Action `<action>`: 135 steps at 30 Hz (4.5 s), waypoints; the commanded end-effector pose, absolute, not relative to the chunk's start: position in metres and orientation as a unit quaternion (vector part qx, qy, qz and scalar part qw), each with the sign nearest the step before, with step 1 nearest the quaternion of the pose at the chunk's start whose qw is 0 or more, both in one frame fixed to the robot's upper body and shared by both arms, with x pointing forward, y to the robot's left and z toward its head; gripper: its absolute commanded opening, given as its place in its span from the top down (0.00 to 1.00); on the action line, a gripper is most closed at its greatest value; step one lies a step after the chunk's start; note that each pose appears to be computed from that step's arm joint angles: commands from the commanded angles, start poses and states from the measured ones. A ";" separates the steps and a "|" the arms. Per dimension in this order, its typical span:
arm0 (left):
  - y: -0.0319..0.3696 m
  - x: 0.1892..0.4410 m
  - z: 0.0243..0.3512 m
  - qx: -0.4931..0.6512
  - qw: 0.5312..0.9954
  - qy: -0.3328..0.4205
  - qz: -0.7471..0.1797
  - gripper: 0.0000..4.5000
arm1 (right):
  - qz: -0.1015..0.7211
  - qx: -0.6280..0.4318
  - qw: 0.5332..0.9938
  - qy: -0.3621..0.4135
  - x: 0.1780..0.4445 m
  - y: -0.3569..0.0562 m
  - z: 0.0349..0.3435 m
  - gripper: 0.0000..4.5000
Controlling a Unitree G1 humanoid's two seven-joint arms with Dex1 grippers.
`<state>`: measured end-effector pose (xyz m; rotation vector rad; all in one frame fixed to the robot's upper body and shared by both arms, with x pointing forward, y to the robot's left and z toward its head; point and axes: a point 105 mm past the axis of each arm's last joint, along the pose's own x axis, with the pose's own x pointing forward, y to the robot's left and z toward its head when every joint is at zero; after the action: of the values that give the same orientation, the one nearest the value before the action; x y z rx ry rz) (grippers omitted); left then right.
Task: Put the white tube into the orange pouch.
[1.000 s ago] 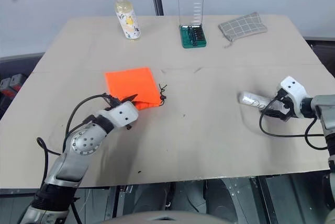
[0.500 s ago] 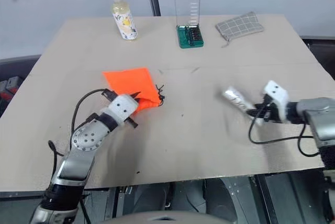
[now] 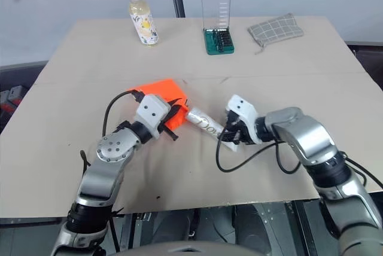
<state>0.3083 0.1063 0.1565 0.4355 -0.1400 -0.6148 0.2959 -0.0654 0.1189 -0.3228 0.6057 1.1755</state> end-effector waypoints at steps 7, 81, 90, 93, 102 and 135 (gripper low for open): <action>0.102 0.294 0.182 0.211 0.918 -0.100 -0.320 1.00 | 0.560 -0.177 0.756 0.290 0.294 -0.042 0.116 0.80; 0.155 0.257 0.165 0.027 0.922 0.030 -0.385 1.00 | 0.579 0.168 0.682 0.414 0.271 0.047 0.126 0.80; 0.171 0.271 0.167 0.044 0.940 0.014 -0.338 1.00 | 0.551 0.238 0.695 0.394 0.282 0.040 0.138 0.80; 0.172 0.273 0.168 0.044 0.942 0.010 -0.332 1.00 | 0.542 0.253 0.702 0.388 0.281 0.036 0.138 0.80; 0.156 0.268 0.165 0.035 0.930 0.018 -0.365 1.00 | 0.501 0.310 0.707 0.392 0.296 0.049 0.146 0.80; 0.122 0.242 0.152 0.051 0.886 0.022 -0.461 1.00 | 0.462 0.368 0.743 0.314 0.346 0.081 0.174 0.13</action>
<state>0.2534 0.1345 0.1422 0.1342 0.0889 -0.8878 0.3419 0.0514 0.1291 0.7083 0.8429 0.9465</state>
